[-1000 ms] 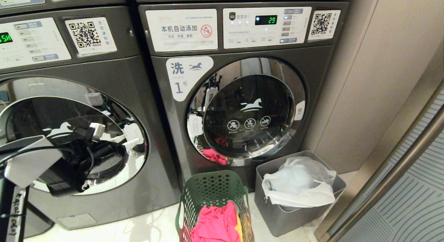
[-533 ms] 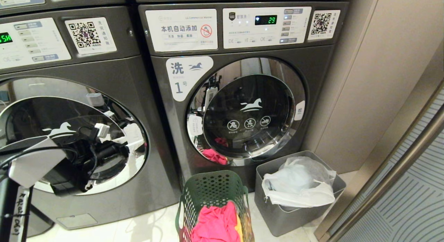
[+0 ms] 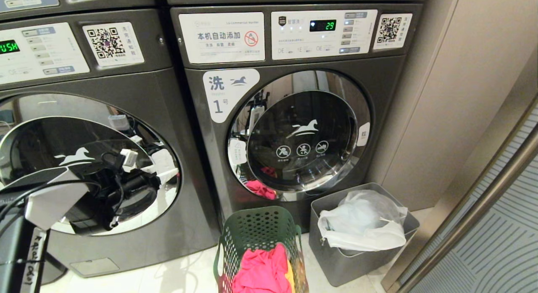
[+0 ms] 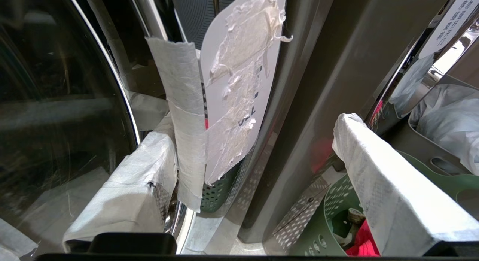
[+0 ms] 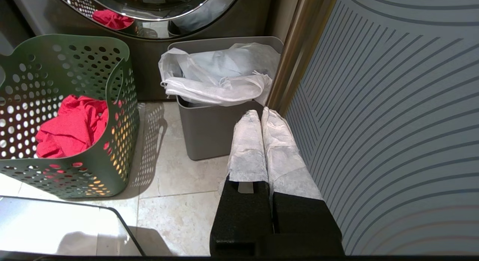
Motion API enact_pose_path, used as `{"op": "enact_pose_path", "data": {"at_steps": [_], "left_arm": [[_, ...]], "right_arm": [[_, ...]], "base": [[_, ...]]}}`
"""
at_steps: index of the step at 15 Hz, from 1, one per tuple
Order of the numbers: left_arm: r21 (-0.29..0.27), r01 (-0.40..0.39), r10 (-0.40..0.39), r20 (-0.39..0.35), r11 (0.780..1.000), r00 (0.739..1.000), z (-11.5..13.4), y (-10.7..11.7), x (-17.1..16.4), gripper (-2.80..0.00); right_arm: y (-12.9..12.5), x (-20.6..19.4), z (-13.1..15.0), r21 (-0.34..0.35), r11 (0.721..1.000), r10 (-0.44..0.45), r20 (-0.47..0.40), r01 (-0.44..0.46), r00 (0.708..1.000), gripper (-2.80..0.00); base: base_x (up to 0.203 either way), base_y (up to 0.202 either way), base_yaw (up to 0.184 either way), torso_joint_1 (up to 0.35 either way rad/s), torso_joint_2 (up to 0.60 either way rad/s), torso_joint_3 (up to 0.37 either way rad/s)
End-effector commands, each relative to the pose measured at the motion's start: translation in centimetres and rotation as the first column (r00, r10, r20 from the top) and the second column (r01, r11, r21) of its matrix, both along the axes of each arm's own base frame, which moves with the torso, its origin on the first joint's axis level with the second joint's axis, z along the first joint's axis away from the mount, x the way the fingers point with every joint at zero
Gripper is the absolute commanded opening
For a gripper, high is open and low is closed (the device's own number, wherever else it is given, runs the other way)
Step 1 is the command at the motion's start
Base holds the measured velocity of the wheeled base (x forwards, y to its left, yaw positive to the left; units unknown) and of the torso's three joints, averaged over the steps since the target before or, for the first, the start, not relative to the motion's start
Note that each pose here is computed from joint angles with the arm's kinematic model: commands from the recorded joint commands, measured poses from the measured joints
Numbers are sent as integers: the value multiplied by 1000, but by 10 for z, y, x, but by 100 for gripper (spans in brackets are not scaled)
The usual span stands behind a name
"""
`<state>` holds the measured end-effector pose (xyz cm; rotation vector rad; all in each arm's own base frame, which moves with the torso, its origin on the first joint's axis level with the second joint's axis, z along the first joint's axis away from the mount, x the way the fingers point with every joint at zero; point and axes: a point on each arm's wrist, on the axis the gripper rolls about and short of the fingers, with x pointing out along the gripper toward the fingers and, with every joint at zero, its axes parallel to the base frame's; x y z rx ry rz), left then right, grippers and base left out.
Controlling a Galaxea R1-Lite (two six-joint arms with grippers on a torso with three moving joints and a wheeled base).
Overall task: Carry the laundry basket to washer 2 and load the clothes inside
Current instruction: Open the lid of the washing machine
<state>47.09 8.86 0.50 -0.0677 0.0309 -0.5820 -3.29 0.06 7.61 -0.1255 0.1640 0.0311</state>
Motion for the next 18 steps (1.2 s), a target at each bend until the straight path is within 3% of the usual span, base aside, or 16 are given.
{"op": "enact_pose_path", "data": {"at_steps": [1, 4, 18], "left_arm": [[-1, 5, -5, 15, 1000, 1000, -4, 0, 5, 0], [-27, 36, -36, 27, 999, 999, -3, 1, 14, 0], [-19, 31, -31, 3, 999, 1000, -3, -3, -3, 0]], "right_arm": [[0, 0, 0, -1, 1000, 1, -2, -1, 1000, -280], [0, 0, 0, -1, 1000, 2, -2, -2, 1000, -280], [0, 0, 0, -1, 1000, 3, -2, -3, 1000, -280]], "base": [[0, 0, 0, 0, 0, 0], [0, 0, 0, 0, 0, 0], [0, 0, 0, 0, 0, 0]]}}
